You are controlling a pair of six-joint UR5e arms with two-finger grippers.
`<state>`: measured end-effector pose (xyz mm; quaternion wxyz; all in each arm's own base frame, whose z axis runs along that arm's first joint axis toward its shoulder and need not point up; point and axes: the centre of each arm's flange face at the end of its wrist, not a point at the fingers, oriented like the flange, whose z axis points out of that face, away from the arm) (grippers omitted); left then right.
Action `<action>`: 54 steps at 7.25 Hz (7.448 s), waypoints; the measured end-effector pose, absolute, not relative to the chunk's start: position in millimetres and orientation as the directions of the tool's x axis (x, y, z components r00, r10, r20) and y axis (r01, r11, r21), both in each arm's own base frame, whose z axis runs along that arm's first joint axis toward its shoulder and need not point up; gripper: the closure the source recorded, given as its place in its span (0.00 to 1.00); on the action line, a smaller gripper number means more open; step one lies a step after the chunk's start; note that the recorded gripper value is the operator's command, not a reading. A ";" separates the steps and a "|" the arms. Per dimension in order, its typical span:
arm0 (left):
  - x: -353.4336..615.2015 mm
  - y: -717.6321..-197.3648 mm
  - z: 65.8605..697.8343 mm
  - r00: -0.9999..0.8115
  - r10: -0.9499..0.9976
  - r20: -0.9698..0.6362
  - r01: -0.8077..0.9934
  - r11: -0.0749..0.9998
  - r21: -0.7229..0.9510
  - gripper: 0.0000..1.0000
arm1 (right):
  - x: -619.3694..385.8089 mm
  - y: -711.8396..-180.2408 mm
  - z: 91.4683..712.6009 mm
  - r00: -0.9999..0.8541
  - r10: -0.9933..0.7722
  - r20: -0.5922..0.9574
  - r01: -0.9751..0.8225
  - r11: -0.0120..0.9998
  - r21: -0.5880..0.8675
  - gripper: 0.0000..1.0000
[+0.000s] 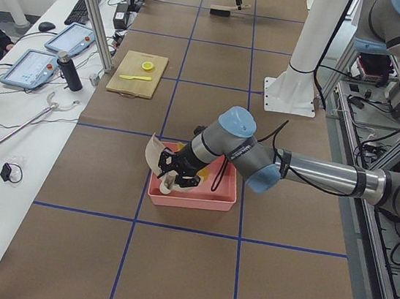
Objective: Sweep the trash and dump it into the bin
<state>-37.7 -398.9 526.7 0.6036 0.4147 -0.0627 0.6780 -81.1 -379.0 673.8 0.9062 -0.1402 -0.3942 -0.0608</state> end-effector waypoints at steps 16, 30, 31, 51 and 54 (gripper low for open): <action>378.2 -460.0 331.5 0.117 0.989 0.094 -0.502 -0.023 0.865 1.00 | 34.7 -479.3 665.4 0.789 0.024 0.614 0.009 0.999 -0.050 0.00; 482.5 -462.5 324.9 0.028 0.998 0.061 -0.545 -0.036 0.838 0.87 | 23.5 -510.0 647.4 0.779 -0.035 0.626 0.028 0.999 0.021 0.00; 483.2 -464.7 322.1 0.034 0.997 0.070 -0.545 -0.040 0.837 0.86 | 23.6 -510.3 647.3 0.779 -0.038 0.625 0.027 0.999 0.027 0.00; 32.5 -527.8 495.4 0.671 0.622 -0.404 -0.348 0.745 0.570 0.02 | 18.1 -511.5 645.9 0.777 -0.061 0.626 0.045 0.998 0.041 0.00; -53.8 -495.8 596.1 0.720 0.405 -0.564 -0.208 0.901 0.381 0.02 | 17.9 -511.2 647.1 0.778 -0.059 0.626 0.046 0.998 0.038 0.00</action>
